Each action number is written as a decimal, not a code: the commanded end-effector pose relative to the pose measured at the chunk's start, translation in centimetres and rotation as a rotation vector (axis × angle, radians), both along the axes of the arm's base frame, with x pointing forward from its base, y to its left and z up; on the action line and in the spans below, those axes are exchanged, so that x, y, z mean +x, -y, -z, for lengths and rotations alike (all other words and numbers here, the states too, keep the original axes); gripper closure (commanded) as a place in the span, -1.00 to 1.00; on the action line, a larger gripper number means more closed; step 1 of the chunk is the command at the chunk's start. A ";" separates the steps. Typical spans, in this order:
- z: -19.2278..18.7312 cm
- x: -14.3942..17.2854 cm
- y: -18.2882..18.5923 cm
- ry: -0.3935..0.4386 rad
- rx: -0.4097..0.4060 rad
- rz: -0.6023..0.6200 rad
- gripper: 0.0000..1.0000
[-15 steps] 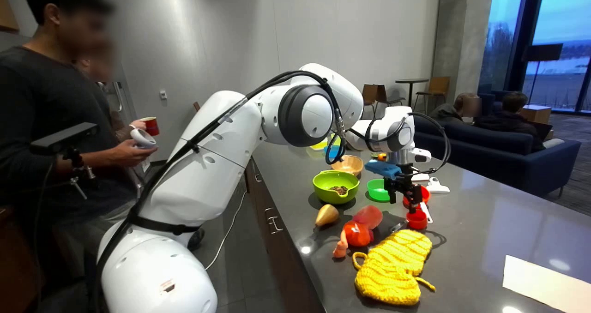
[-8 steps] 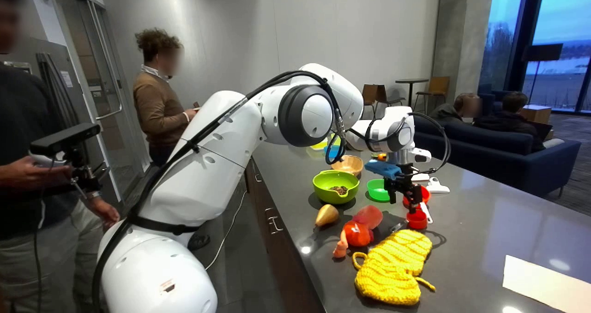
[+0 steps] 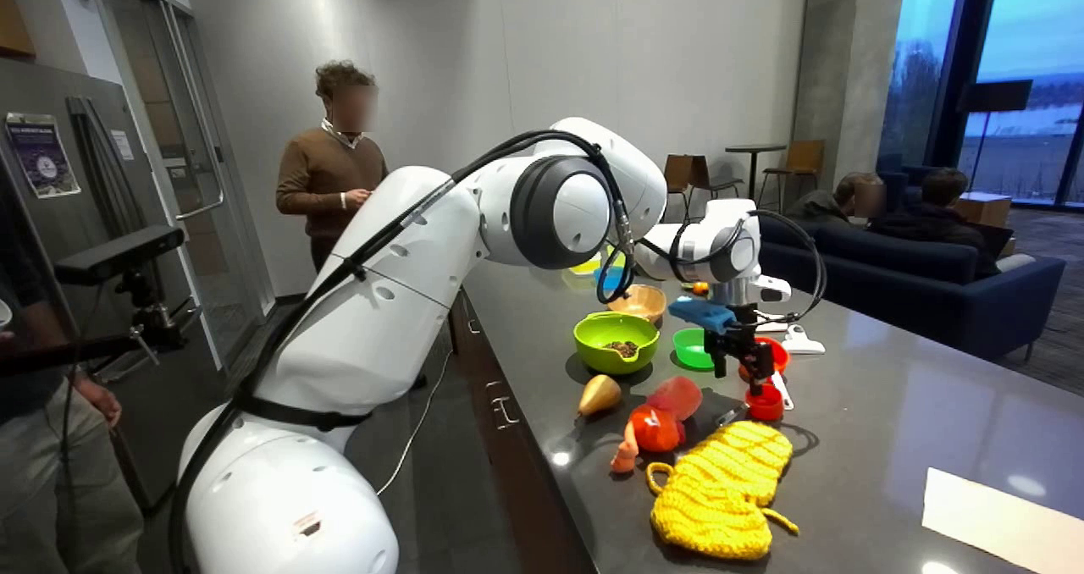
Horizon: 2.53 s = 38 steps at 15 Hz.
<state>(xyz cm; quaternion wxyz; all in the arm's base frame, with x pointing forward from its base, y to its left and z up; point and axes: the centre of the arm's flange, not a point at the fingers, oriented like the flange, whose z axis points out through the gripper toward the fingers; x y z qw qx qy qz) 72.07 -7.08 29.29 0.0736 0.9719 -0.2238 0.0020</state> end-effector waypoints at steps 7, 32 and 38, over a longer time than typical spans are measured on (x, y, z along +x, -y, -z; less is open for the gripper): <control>1.2 -4.0 -1.0 0.019 -0.009 0.047 -1.00; 3.8 -2.3 -1.0 0.090 0.085 0.073 1.00; 3.2 -2.2 -0.5 0.105 0.079 0.052 0.98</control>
